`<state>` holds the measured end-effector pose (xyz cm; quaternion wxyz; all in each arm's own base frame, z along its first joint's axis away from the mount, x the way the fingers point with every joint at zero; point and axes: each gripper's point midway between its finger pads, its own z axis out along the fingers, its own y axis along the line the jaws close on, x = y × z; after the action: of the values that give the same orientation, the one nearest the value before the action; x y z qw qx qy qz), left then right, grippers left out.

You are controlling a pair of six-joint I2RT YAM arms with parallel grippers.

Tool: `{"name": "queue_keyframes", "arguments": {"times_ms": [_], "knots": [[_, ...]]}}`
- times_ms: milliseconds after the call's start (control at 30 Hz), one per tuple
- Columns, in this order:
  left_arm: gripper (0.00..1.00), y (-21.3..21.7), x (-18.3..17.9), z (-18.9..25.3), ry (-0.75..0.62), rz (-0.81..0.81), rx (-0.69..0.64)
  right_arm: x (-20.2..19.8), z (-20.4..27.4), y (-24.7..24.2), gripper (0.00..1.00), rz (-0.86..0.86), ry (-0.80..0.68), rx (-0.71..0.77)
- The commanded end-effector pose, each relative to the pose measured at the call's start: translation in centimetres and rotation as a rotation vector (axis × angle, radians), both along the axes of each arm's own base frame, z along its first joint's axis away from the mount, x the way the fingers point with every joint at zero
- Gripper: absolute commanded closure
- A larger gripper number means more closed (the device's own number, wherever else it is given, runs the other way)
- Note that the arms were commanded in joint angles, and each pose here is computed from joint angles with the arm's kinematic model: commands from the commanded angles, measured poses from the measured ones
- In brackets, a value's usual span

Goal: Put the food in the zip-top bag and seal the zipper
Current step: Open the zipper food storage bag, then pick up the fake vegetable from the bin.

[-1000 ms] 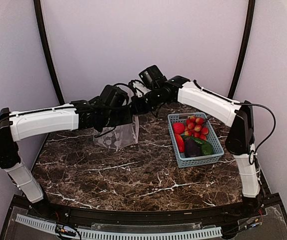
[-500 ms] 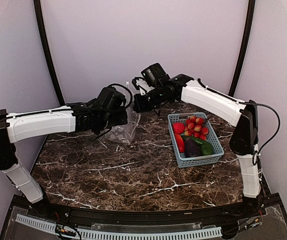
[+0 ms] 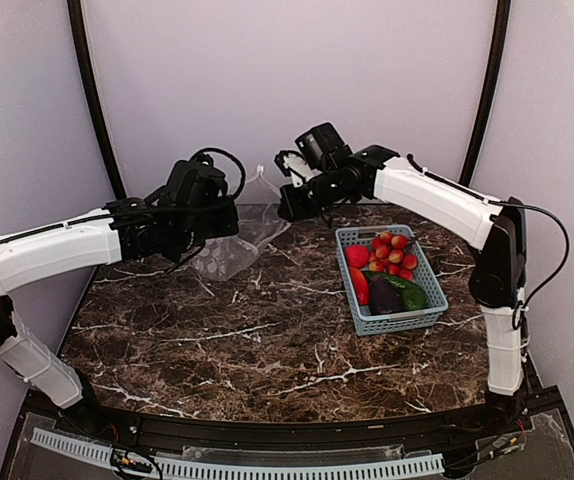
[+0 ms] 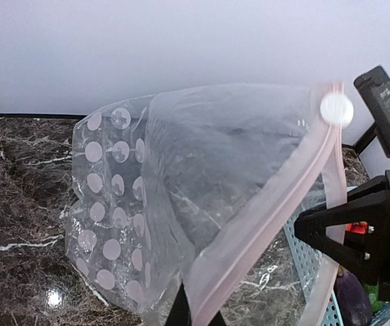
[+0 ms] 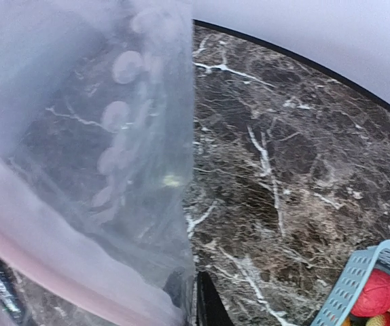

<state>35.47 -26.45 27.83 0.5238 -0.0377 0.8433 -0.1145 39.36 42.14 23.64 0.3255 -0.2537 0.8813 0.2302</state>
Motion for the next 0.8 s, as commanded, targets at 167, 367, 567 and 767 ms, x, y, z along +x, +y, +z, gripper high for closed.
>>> {"name": "queue_keyframes", "arguments": {"times_ms": [167,367,567,767], "knots": [[0.99,-1.0,-0.6,-1.3,0.044,-0.092,0.074,-8.5,7.8,2.2,0.55,0.569,-0.083,0.214],[0.99,-0.7,-0.9,-1.5,0.048,-0.124,0.143,-9.1,8.2,-3.8,0.31,0.575,-0.195,0.115],[0.99,-2.4,-1.4,-2.0,0.057,-0.239,0.16,-9.2,6.9,-11.8,0.28,0.538,-0.184,0.109],[0.99,-4.7,-1.7,-2.7,0.08,-0.339,0.118,-7.4,-2.0,-19.5,0.37,0.352,-0.01,-0.098]]}}
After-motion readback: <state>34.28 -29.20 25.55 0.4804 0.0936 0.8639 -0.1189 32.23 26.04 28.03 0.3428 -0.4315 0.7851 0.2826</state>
